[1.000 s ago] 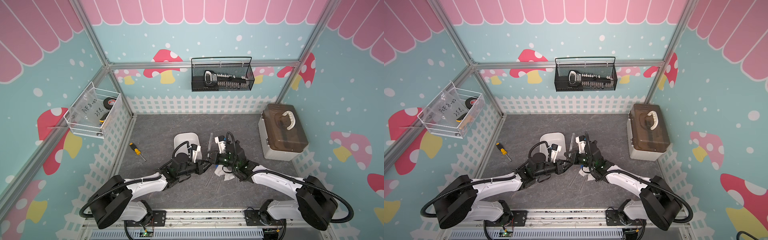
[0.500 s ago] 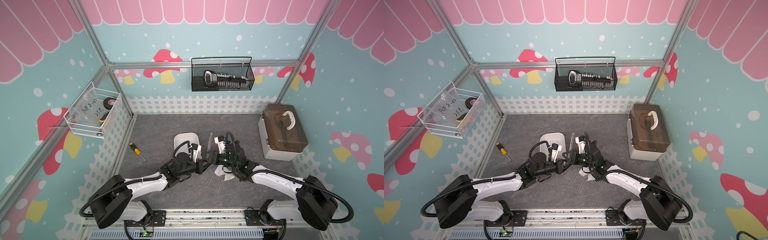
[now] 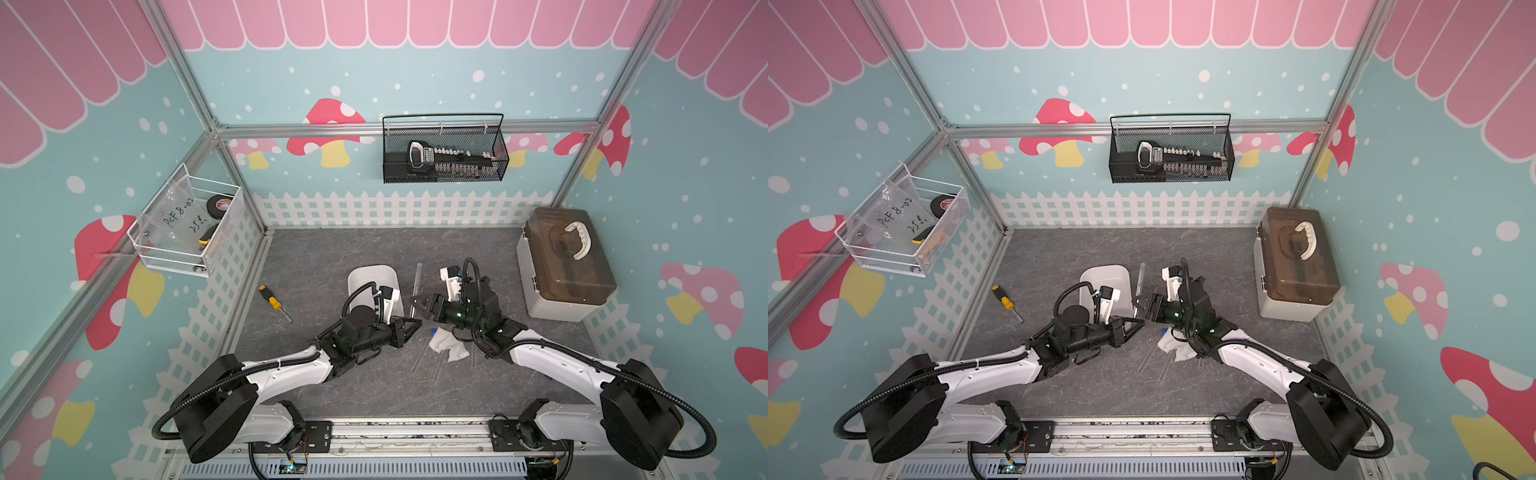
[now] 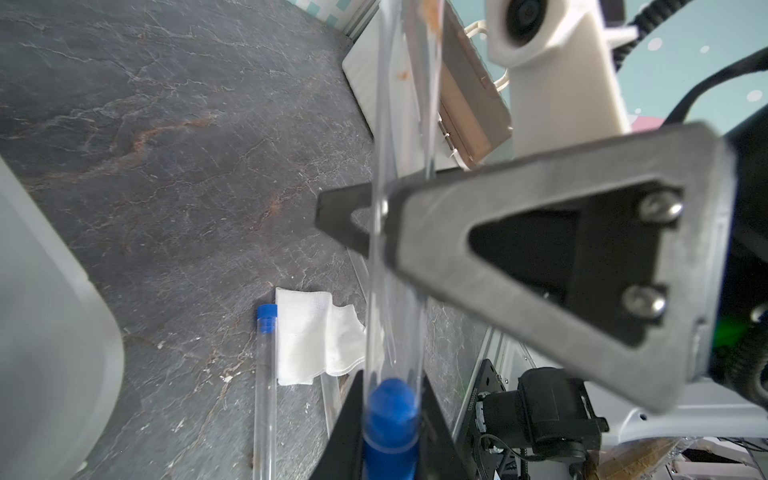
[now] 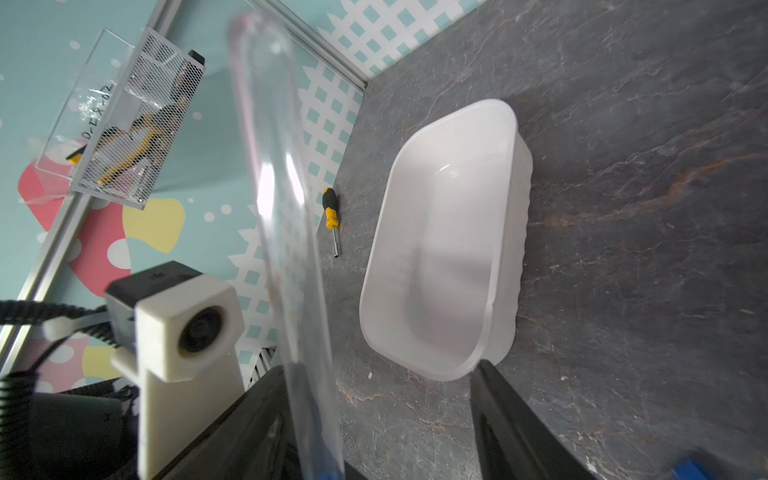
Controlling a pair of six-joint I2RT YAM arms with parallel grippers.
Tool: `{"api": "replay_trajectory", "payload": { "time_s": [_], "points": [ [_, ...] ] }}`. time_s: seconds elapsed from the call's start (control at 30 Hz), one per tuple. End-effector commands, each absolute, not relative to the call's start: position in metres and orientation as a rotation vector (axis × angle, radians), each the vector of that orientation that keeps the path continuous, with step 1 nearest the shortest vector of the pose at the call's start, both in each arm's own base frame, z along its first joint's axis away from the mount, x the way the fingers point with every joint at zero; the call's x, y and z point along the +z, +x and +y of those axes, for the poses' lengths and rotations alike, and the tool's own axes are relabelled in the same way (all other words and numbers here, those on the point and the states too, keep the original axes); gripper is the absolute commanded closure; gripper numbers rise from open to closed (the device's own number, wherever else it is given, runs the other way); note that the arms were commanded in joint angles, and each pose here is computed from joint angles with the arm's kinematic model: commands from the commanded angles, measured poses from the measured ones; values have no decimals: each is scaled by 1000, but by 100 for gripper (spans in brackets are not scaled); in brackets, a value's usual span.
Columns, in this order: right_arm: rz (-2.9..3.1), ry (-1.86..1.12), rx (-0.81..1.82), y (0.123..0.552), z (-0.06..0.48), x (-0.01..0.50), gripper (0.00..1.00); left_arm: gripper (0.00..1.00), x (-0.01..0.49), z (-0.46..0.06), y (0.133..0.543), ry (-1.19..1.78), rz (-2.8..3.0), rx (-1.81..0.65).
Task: Wipe the exteriors of test tubes
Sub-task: Adjust the test tube.
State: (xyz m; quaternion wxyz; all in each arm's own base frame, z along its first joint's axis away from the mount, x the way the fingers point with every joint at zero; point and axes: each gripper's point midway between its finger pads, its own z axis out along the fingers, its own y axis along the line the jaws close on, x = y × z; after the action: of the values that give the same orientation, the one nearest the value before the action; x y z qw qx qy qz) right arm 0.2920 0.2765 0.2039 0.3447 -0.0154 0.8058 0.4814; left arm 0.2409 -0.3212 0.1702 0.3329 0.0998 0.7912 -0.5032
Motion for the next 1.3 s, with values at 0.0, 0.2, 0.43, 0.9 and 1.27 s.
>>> {"api": "replay_trajectory", "payload": {
  "time_s": [0.0,0.2,0.43,0.9,1.27],
  "points": [
    [2015,-36,1285,300,270,235,33,89,165,-319,237,263,2079,-1302],
    [1977,-29,1293,320,259,251,34,89,164,-322,231,293,2094,-1306],
    [1983,-85,1325,336,274,259,42,89,163,-329,223,348,2111,-1288],
    [2030,-87,1307,334,273,244,85,86,167,-326,221,356,2100,-1263],
    [2038,-154,1354,324,279,245,90,63,170,-332,228,348,2085,-1263]
  ]
}}
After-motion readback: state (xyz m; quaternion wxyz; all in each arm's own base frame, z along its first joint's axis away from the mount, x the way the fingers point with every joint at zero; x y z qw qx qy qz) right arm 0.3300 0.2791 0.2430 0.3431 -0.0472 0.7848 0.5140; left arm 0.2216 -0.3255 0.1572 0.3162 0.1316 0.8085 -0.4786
